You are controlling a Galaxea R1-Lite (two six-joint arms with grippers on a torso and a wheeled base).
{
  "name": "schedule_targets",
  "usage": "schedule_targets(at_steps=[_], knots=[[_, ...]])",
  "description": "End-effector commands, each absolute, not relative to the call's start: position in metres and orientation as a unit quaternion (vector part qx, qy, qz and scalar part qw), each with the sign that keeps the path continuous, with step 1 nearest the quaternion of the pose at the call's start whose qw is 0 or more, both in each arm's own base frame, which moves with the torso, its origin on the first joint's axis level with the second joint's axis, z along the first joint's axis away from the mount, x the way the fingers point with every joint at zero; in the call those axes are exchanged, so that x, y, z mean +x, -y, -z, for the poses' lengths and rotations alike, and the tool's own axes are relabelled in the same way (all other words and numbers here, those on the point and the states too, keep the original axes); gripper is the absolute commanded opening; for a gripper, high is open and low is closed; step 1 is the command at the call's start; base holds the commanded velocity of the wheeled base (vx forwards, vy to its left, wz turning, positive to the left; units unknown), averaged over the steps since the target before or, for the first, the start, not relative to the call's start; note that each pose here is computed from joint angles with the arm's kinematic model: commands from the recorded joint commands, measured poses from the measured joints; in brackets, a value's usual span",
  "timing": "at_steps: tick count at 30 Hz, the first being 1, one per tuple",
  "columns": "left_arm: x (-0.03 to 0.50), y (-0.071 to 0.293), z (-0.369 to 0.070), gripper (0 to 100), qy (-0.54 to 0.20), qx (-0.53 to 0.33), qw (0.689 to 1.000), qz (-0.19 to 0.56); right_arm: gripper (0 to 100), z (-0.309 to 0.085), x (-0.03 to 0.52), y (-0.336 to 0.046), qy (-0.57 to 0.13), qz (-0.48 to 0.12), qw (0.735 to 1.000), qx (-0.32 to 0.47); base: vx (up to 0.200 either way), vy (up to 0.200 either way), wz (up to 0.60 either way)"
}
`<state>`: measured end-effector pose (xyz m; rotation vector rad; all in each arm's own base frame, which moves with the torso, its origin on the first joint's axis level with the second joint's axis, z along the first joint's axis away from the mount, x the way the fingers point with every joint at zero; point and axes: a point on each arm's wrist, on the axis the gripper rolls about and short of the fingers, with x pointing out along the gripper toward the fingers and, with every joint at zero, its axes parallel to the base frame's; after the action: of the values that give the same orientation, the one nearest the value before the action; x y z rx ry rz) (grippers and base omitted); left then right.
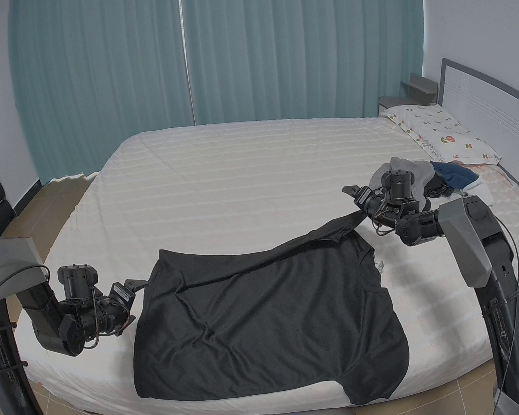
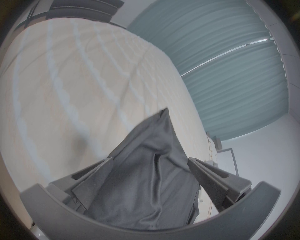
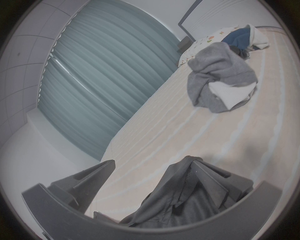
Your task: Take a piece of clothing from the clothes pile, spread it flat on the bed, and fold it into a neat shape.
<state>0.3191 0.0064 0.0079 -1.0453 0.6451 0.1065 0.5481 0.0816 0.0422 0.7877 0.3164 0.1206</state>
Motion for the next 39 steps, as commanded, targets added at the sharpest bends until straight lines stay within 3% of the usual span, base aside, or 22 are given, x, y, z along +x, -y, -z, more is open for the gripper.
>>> schedule_targets(at_steps=[1, 6, 10, 14, 17, 18, 22, 27, 39], knots=[[0.339, -0.014, -0.017, 100, -0.266, -0.492, 0.828, -0.052, 100, -0.045, 0.544, -0.061, -0.163, -0.035, 0.910, 0.380, 0.000, 0.000, 0.00], [0.371, -0.017, -0.025, 100, -0.267, -0.477, 0.836, -0.052, 100, -0.032, 0.533, -0.066, -0.190, -0.043, 0.907, 0.373, 0.000, 0.000, 0.00], [0.401, -0.015, -0.027, 100, -0.278, -0.473, 0.834, -0.058, 100, -0.046, 0.530, -0.086, -0.144, -0.087, 0.911, 0.376, 0.000, 0.000, 0.00], [0.423, -0.004, -0.024, 100, -0.297, -0.463, 0.833, -0.052, 100, -0.045, 0.530, -0.099, -0.110, -0.093, 0.919, 0.367, 0.000, 0.000, 0.00], [0.439, 0.004, -0.012, 100, -0.314, -0.449, 0.835, -0.049, 100, -0.035, 0.523, -0.095, -0.133, -0.060, 0.924, 0.355, 0.000, 0.000, 0.00], [0.444, 0.007, -0.003, 100, -0.317, -0.439, 0.839, -0.053, 100, -0.031, 0.512, -0.090, -0.170, -0.055, 0.922, 0.344, 0.000, 0.000, 0.00], [0.463, 0.018, 0.015, 100, -0.303, -0.397, 0.864, -0.065, 100, -0.018, 0.492, -0.078, -0.227, -0.081, 0.923, 0.301, 0.000, 0.000, 0.00], [0.490, 0.033, 0.022, 100, -0.297, -0.390, 0.869, -0.059, 100, -0.019, 0.492, -0.077, -0.175, -0.096, 0.934, 0.295, 0.000, 0.000, 0.00], [0.515, 0.056, 0.024, 100, -0.307, -0.382, 0.870, -0.052, 100, -0.023, 0.480, -0.062, -0.177, -0.080, 0.934, 0.299, 0.000, 0.000, 0.00]])
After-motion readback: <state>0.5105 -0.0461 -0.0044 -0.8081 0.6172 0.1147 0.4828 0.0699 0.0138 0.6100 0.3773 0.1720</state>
